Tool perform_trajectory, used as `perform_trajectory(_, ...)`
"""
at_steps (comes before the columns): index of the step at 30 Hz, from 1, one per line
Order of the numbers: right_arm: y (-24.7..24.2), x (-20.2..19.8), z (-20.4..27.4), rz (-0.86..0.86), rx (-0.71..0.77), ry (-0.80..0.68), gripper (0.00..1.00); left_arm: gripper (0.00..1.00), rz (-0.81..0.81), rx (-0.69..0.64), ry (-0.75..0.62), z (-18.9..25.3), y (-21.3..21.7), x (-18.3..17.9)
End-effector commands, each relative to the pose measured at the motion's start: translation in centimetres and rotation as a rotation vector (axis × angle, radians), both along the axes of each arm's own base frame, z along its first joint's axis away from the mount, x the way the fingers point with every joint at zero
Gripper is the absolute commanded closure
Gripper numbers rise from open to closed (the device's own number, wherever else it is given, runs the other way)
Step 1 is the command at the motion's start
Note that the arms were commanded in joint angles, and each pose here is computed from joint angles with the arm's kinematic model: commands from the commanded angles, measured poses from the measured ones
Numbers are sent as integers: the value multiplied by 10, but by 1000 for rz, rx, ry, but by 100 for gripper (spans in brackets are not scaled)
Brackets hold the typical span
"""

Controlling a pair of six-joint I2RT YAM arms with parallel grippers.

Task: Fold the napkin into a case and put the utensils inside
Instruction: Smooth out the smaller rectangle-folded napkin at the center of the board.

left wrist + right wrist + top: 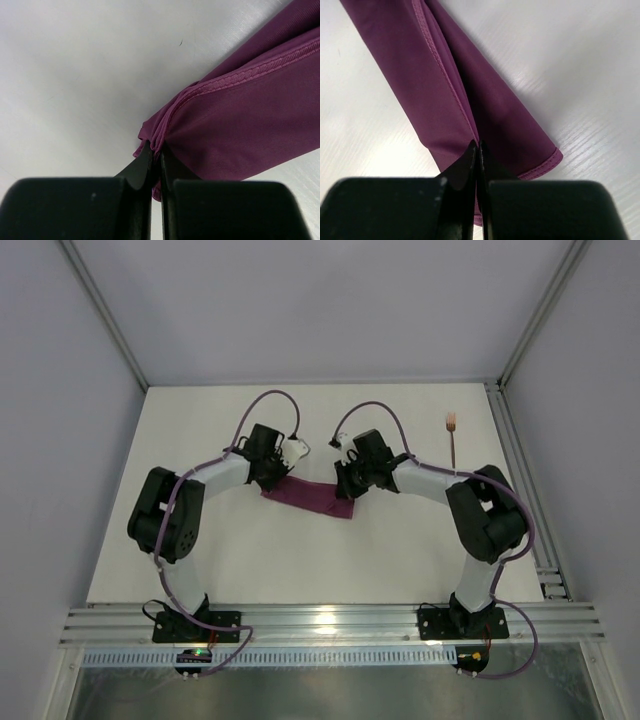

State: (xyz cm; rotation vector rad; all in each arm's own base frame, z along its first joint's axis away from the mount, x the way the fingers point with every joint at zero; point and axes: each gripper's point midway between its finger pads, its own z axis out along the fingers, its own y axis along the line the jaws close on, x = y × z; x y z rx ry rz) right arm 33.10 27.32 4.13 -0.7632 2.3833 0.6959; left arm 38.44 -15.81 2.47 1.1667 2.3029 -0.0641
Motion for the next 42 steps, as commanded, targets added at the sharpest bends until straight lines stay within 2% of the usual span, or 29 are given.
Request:
perform_trajectory(1, -5, 32, 6, -80, -36, -70, 96, 100, -21, 3, -21, 5, 3, -1)
perform_trajectory(5, -25, 39, -22, -174, -89, -26, 92, 100, -29, -2, -21, 3, 2, -3)
perform_trajectory(6, -26, 40, -19, -189, -81, -39, 84, 100, -32, -1, -22, 3, 2, -4)
perform_trajectory(9, -32, 43, -18, -233, -93, -58, 74, 100, -34, -3, -9, 1, 3, -7)
perform_trajectory(10, -34, 44, -14, -241, -100, -70, 62, 100, -28, -12, -6, 1, 1, -7)
perform_trajectory(12, -39, 48, -8, -269, -111, -100, 59, 100, -25, -26, 9, 2, 0, -10)
perform_trajectory(14, -41, 55, 15, -296, -88, -165, 51, 100, -12, -45, 21, 4, -3, -12)
perform_trajectory(18, -48, 77, 69, -385, -80, -319, 50, 100, 17, -65, 34, 9, -4, -15)
perform_trajectory(21, -33, 80, 101, -379, -105, -426, 48, 100, 47, -70, 40, 11, -4, -14)
perform_trajectory(24, 7, 64, 109, -325, -79, -452, 48, 100, 67, -85, 46, 12, -5, -14)
perform_trajectory(26, 42, 44, 103, -251, 72, -410, 53, 99, 73, -96, 49, 13, -7, -15)
perform_trajectory(27, 54, 36, 100, -273, 170, -346, 64, 98, 77, -103, 51, 14, -7, -15)
perform_trajectory(28, 71, 35, 114, -256, 307, -361, 70, 98, 77, -107, 54, 14, -8, -16)
perform_trajectory(29, 77, 19, 99, -218, 363, -302, 75, 98, 80, -112, 52, 16, -9, -16)
perform_trajectory(30, 89, 21, 107, -229, 463, -301, 82, 97, 81, -118, 50, 18, -9, -16)
perform_trajectory(37, 138, 12, 84, -140, 571, -239, 87, 96, 80, -145, 53, 25, -13, -18)
perform_trajectory(42, 159, 16, 56, -144, 554, -170, 88, 92, 73, -150, 68, 25, -14, -23)
